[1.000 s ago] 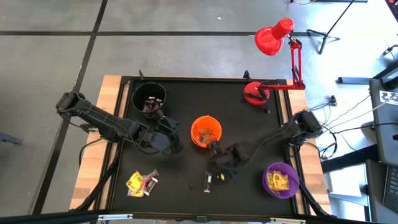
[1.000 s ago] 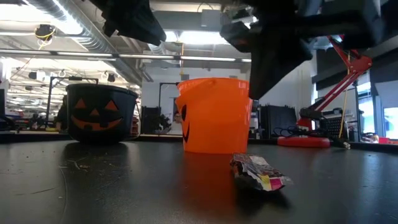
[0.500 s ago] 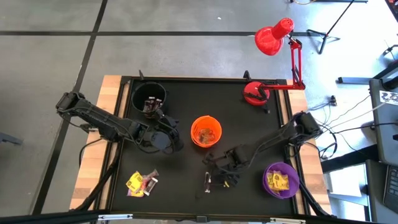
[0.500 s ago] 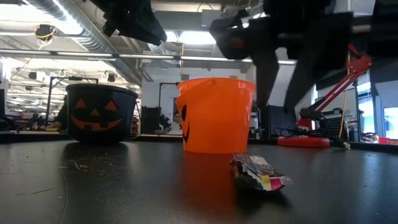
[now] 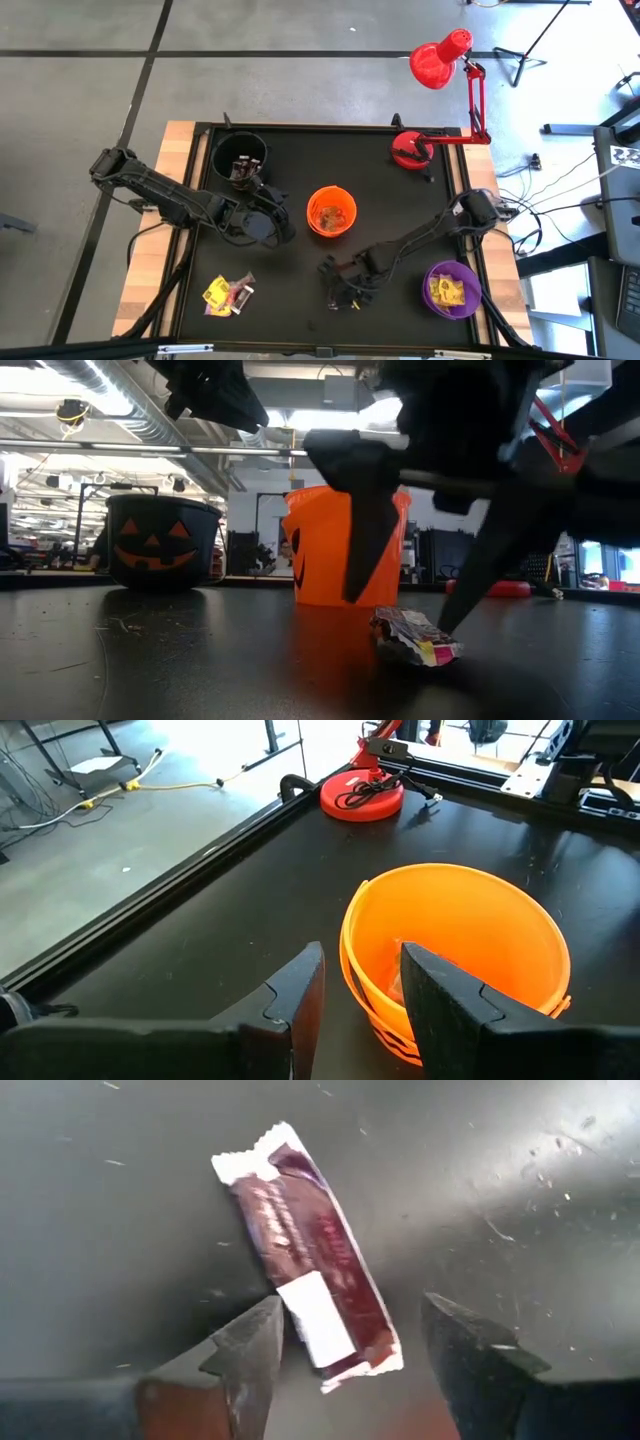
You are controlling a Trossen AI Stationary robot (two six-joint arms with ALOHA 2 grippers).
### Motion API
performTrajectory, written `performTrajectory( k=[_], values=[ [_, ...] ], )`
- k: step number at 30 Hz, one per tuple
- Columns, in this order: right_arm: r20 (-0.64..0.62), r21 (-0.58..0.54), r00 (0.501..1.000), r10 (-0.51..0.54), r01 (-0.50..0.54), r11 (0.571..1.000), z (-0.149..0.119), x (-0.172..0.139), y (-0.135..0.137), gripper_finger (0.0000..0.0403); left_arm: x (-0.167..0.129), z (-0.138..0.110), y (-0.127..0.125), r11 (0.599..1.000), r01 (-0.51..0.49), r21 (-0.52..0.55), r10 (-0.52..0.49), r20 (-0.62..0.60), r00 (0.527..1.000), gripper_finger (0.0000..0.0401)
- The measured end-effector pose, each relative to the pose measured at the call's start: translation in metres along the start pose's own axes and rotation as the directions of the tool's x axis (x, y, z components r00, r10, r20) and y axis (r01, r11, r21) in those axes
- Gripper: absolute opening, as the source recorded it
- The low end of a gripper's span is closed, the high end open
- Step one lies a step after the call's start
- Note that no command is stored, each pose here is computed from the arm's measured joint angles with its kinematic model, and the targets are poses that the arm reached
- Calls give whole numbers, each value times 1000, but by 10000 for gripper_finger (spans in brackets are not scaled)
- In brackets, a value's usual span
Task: Sort candy
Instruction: Put the brown chocolate bar into the black bucket
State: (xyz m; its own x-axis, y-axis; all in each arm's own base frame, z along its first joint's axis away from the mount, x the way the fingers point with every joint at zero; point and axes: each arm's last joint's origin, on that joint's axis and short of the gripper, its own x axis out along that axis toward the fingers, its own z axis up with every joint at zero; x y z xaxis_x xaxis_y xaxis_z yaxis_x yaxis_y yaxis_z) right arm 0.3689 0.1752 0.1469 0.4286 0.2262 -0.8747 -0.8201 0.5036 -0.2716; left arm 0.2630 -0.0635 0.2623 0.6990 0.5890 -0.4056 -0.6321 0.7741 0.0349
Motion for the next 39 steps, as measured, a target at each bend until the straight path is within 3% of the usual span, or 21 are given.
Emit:
performTrajectory(
  k=[7,17,21,32,39],
  values=[
    [-32,26,999,10,-9,1000,-7,12,-3,208,0,0,0,1000,0,-3,0,0,1000,124],
    [-61,60,998,33,-29,998,-12,8,-8,78,0,0,0,1000,-3,-4,3,3,1000,124],
    [-91,88,996,6,2,996,-11,4,-13,45,0,0,0,1000,-3,-5,3,2,1000,124],
    [-167,178,984,-66,96,979,-4,-30,-25,36,0,0,-1,1000,10,-8,-10,-2,1000,124],
    [-159,331,978,-138,184,925,-12,-66,-44,36,-1,0,-2,994,30,-104,-30,-5,1000,124]
  ],
)
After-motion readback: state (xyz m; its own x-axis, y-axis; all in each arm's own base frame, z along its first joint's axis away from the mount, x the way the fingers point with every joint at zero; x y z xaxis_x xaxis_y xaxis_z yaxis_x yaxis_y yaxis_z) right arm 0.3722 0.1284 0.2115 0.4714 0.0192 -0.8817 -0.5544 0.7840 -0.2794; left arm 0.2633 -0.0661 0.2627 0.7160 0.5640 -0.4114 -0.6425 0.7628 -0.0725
